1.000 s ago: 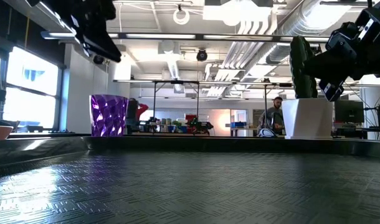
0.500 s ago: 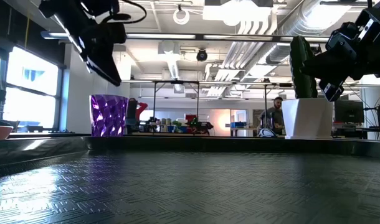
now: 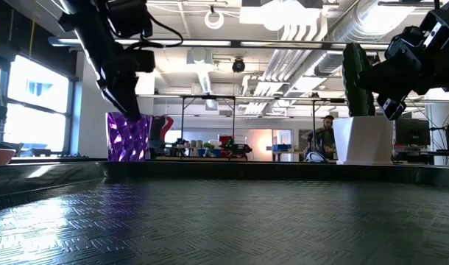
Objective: Pick and place plate/cup/fork/spoon on tray
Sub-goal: Put the violet cup on the dark green tray
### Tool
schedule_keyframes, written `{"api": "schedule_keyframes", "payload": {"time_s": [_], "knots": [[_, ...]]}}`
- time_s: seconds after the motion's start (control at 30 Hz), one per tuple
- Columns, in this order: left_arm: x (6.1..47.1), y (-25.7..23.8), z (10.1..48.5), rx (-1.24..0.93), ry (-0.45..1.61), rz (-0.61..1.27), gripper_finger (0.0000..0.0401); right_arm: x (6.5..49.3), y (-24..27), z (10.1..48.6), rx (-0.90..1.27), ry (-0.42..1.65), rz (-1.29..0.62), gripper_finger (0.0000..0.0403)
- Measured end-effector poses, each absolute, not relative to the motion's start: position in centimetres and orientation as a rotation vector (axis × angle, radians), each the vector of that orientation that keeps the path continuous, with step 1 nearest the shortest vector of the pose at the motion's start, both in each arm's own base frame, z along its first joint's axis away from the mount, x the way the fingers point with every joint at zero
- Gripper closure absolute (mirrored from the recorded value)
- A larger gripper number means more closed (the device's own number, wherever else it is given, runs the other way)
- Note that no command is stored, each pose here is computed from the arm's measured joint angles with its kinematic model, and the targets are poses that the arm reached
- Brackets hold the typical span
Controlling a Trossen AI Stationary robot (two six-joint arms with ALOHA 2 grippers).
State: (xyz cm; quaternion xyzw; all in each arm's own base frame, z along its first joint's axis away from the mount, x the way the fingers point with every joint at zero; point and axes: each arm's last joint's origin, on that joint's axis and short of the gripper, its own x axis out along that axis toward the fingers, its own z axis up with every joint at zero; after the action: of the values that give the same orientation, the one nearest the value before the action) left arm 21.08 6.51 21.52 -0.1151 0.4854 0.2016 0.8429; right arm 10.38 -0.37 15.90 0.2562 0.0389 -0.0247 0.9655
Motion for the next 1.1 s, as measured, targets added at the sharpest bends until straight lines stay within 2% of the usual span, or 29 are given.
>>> {"api": "schedule_keyframes", "payload": {"time_s": [0.23, 0.57, 0.9, 1.1], "knots": [[21.4, 6.6, 20.8, -0.250, 1.057, 0.431, 0.0282, 10.4, -0.4, 15.9, 0.518, 0.079, -0.050, 0.0339], [21.4, 6.8, 20.8, -0.214, 1.059, 0.475, 0.0389, 10.4, -0.4, 15.9, 0.518, 0.078, -0.050, 0.0339], [21.5, 6.2, 21.3, -0.204, 1.041, 0.446, 0.0396, 10.4, -0.4, 15.9, 0.518, 0.078, -0.050, 0.0339], [22.7, 5.1, 23.7, -0.147, 0.967, 0.378, 0.0397, 10.4, -0.4, 15.9, 0.518, 0.078, -0.050, 0.0339]]}}
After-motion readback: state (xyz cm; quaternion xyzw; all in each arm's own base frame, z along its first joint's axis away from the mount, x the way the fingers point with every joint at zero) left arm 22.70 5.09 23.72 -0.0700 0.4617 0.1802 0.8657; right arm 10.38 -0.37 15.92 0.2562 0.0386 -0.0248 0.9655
